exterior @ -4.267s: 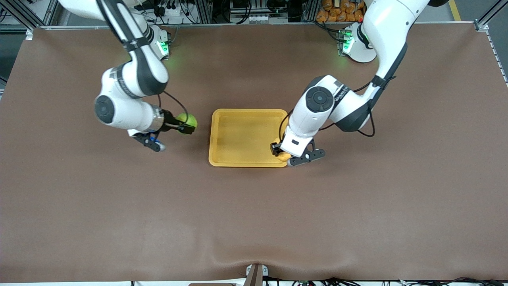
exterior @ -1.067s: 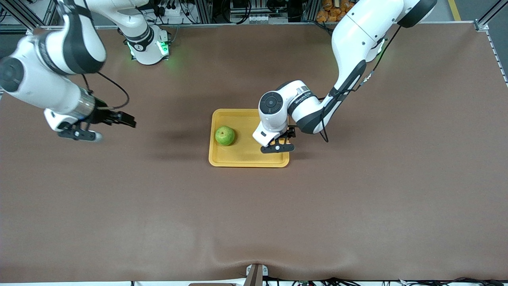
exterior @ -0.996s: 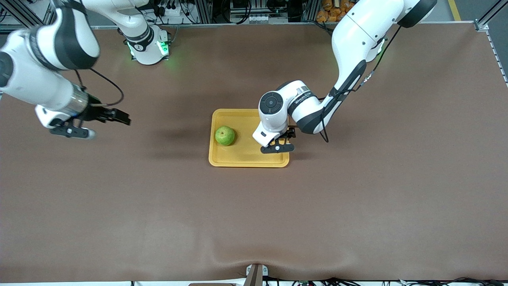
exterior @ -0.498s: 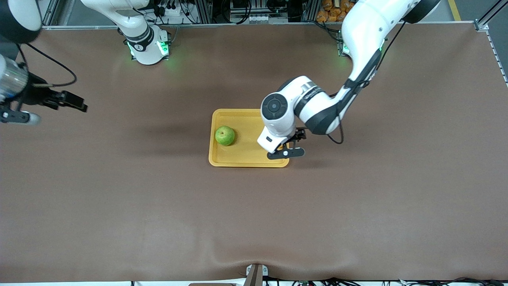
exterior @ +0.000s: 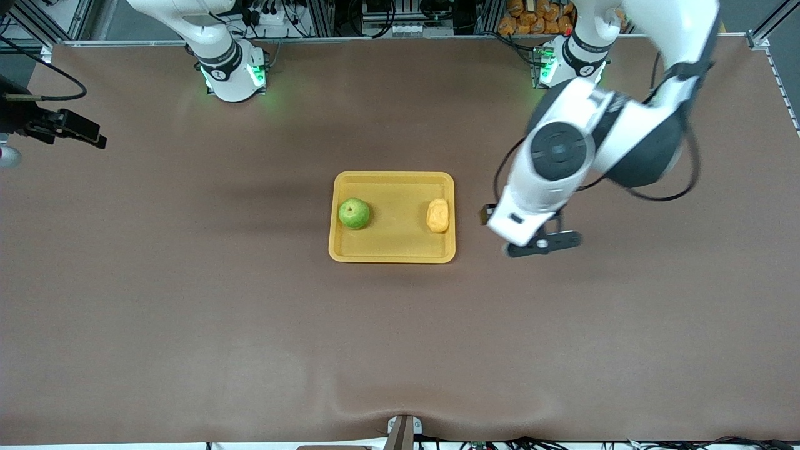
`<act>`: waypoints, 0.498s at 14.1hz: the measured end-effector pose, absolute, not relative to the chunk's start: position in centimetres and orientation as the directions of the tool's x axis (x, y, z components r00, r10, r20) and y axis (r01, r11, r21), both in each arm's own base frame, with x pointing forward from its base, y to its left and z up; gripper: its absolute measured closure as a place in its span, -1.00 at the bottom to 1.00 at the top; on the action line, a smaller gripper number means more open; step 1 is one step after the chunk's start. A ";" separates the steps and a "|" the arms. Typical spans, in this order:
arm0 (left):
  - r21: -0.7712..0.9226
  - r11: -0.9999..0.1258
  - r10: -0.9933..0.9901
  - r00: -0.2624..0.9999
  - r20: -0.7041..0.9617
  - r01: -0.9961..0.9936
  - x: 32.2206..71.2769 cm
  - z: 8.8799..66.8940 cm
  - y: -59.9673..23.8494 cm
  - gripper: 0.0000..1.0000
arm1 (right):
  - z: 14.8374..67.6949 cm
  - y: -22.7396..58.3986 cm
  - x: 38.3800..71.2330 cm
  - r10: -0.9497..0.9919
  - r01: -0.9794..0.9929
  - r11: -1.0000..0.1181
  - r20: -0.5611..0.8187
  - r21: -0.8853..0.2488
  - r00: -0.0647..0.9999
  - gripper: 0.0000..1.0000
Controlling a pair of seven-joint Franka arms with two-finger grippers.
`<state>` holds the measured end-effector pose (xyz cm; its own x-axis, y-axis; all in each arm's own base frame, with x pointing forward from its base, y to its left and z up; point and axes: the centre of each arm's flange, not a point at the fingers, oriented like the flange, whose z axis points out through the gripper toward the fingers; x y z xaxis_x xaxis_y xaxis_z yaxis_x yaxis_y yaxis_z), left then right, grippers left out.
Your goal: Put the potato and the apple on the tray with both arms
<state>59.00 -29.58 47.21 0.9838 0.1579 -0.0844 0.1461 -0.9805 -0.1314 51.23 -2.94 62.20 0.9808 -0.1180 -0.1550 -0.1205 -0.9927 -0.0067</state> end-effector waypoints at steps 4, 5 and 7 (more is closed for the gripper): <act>-0.145 -0.969 0.206 0.978 -0.038 0.199 57.7 53.3 -26.4 -1.00 | 62.8 -2.9 51.3 -0.118 -0.120 -0.993 -0.144 -0.008 0.983 -1.00; -0.150 -0.964 0.225 0.974 -0.031 0.218 57.7 54.6 -24.7 -1.00 | 63.1 -2.8 51.4 -0.116 -0.118 -0.993 -0.136 -0.009 0.984 -1.00; -0.150 -0.961 0.236 0.972 -0.012 0.231 57.7 56.9 -21.6 -1.00 | 63.8 -2.6 51.4 -0.113 -0.115 -0.993 -0.118 -0.010 0.987 -1.00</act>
